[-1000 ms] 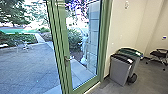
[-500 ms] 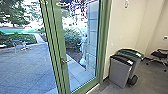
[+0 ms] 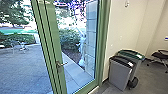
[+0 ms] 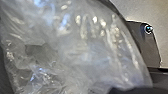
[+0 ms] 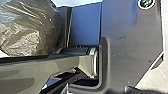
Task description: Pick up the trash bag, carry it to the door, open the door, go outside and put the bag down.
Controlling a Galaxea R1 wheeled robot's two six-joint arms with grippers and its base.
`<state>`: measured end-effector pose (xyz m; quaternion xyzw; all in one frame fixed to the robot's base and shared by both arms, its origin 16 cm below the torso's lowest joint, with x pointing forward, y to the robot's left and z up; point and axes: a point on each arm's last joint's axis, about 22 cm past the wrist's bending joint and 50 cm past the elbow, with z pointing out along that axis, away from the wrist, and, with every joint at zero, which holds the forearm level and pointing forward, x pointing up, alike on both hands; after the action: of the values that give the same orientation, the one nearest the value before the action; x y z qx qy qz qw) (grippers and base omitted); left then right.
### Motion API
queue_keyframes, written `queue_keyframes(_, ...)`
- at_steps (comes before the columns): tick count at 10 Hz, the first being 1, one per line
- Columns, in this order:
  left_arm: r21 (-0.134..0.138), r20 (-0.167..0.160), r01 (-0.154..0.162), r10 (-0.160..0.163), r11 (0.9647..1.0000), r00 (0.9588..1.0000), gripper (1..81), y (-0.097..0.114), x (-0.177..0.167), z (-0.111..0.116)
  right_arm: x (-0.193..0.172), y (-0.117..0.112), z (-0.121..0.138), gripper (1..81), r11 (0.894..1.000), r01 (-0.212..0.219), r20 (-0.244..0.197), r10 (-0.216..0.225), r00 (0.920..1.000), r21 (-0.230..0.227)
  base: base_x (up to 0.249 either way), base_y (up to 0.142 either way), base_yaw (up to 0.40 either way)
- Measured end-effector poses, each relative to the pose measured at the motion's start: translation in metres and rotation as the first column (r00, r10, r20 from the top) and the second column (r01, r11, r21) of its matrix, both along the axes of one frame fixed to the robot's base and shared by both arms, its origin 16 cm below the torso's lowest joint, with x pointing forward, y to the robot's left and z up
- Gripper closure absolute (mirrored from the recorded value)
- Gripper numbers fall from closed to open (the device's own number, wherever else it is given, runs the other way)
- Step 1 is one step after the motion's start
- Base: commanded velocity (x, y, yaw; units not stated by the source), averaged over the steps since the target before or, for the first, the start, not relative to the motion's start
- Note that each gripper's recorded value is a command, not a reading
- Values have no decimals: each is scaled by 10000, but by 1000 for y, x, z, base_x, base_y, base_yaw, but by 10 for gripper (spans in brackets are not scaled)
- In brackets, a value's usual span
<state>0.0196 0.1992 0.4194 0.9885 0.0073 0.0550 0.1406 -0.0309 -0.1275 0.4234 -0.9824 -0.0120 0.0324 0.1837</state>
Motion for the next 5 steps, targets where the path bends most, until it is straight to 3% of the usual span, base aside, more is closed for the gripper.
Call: queue_keyframes(5, -33, -14, 5, -5, 10000, 10000, 811, -2, -1, 0, 0, 0, 0, 10, 10000, -2, 5, 2, 10000, 0, 150, 0, 0)
